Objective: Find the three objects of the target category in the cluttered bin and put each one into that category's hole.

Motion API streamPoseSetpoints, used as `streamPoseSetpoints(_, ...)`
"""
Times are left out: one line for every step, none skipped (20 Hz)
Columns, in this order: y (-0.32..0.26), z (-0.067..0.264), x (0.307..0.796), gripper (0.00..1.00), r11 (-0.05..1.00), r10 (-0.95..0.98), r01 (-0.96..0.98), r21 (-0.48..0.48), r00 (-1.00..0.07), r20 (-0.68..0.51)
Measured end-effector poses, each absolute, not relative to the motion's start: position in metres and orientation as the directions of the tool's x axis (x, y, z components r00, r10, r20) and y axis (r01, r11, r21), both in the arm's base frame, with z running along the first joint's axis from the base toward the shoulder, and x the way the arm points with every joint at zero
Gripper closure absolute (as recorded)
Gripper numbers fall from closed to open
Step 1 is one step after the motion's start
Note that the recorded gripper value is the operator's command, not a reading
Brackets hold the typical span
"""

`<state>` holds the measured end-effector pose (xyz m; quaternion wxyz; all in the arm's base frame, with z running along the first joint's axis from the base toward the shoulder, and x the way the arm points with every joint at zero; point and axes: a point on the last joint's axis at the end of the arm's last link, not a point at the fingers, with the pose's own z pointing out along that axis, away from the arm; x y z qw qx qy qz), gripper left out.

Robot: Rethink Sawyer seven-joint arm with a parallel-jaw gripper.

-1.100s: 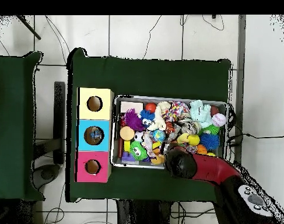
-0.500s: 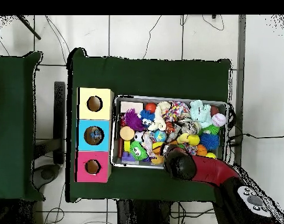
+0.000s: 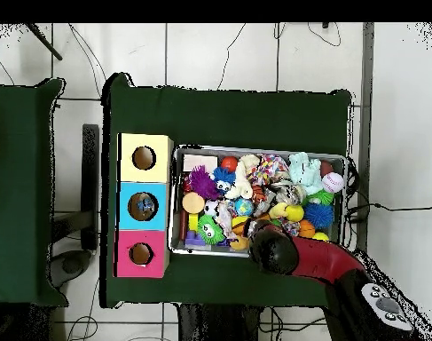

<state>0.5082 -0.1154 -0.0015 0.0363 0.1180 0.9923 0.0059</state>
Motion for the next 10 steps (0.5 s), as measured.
streamPoseSetpoints(-0.1152,-0.0016,0.5077,0.0,0.972,0.235,0.234,0.021,-0.97,-0.07)
streamPoseSetpoints(-0.1146,-0.0019,0.5065,0.0,0.972,0.235,0.234,0.021,-0.97,-0.067)
streamPoseSetpoints(-0.1142,-0.0022,0.506,0.0,0.972,0.235,0.234,0.022,-0.97,-0.066)
streamPoseSetpoints(-0.1141,-0.0023,0.5059,0.0,0.972,0.235,0.234,0.022,-0.97,-0.066)
streamPoseSetpoints(-0.1141,-0.0023,0.5059,0.0,0.972,0.235,0.234,0.022,-0.97,-0.066)
streamPoseSetpoints(-0.1142,-0.0024,0.5059,0.0,0.972,0.235,0.234,0.022,-0.97,-0.067)
streamPoseSetpoints(-0.1142,-0.0025,0.5059,0.0,0.972,0.235,0.234,0.022,-0.97,-0.068)
streamPoseSetpoints(-0.1143,-0.0025,0.5059,0.0,0.972,0.235,0.234,0.022,-0.97,-0.068)
streamPoseSetpoints(-0.1144,-0.0025,0.5058,0.0,0.972,0.235,0.234,0.022,-0.97,-0.068)
streamPoseSetpoints(-0.1144,-0.0026,0.5057,0.0,0.972,0.235,0.234,0.022,-0.97,-0.068)
